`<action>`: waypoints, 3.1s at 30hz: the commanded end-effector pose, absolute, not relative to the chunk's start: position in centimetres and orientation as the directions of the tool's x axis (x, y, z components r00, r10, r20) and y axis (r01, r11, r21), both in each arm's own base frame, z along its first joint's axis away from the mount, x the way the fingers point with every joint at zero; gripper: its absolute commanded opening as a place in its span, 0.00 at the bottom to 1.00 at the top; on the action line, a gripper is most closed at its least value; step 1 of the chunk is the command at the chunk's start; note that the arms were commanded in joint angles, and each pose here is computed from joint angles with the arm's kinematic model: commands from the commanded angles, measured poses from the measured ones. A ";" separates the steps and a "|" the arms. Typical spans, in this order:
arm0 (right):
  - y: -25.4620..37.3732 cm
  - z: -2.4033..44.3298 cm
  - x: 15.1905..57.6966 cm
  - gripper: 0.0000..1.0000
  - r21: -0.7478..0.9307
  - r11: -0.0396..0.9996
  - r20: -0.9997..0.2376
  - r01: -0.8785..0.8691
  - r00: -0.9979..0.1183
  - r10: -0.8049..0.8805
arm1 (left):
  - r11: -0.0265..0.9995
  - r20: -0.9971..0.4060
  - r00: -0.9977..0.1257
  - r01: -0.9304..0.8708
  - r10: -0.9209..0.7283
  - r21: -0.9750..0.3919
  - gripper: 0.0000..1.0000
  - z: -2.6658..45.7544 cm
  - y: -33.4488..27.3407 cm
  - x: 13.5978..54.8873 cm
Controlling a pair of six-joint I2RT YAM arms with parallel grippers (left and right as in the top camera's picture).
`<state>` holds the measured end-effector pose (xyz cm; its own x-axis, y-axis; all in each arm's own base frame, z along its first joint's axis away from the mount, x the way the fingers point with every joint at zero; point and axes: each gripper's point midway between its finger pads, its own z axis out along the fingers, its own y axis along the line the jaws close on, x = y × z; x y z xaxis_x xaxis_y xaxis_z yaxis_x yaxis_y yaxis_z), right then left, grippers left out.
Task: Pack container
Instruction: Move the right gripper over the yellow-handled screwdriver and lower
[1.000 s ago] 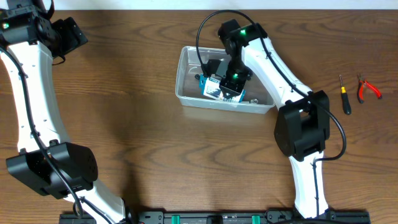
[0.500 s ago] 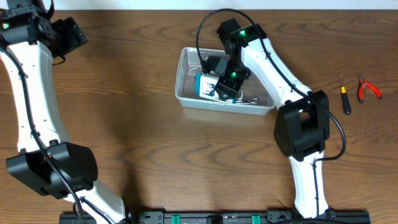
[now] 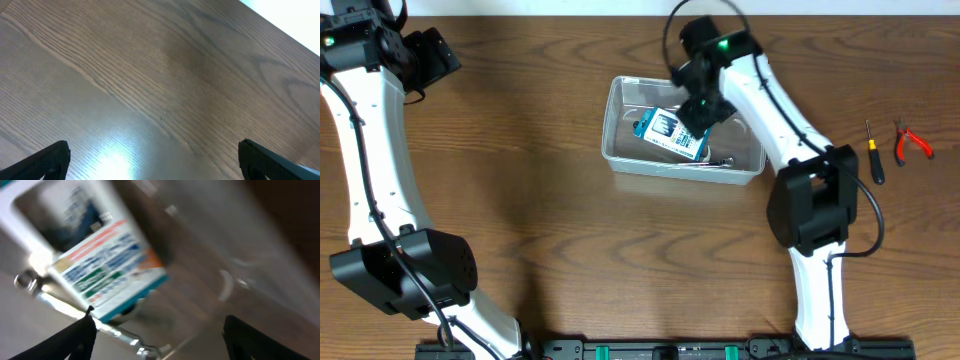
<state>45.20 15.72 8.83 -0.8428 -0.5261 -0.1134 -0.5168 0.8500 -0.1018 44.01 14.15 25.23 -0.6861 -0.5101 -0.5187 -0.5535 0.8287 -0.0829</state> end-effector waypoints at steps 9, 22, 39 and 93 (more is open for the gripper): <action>2.0 19.0 45.3 0.99 -0.176 0.977 -0.243 -0.117 -0.957 -0.159 | 0.826 -0.521 -0.686 -0.559 -0.508 -0.069 0.98 25.2 14.4 44.0; -13.7 12.7 39.2 0.83 -0.116 0.984 -0.017 0.138 -0.990 0.137 | 0.826 -0.521 -0.686 -0.559 -0.508 -0.069 0.98 25.2 14.4 44.0; -15.7 3.9 39.4 0.84 -0.038 0.998 -0.081 -0.059 -0.995 -0.062 | 0.826 -0.521 -0.686 -0.559 -0.508 -0.069 0.98 25.2 14.4 44.0; -18.2 -0.7 38.4 0.41 0.004 0.999 -0.048 0.047 -0.998 0.047 | 0.826 -0.521 -0.686 -0.559 -0.508 -0.069 0.98 25.2 14.4 44.0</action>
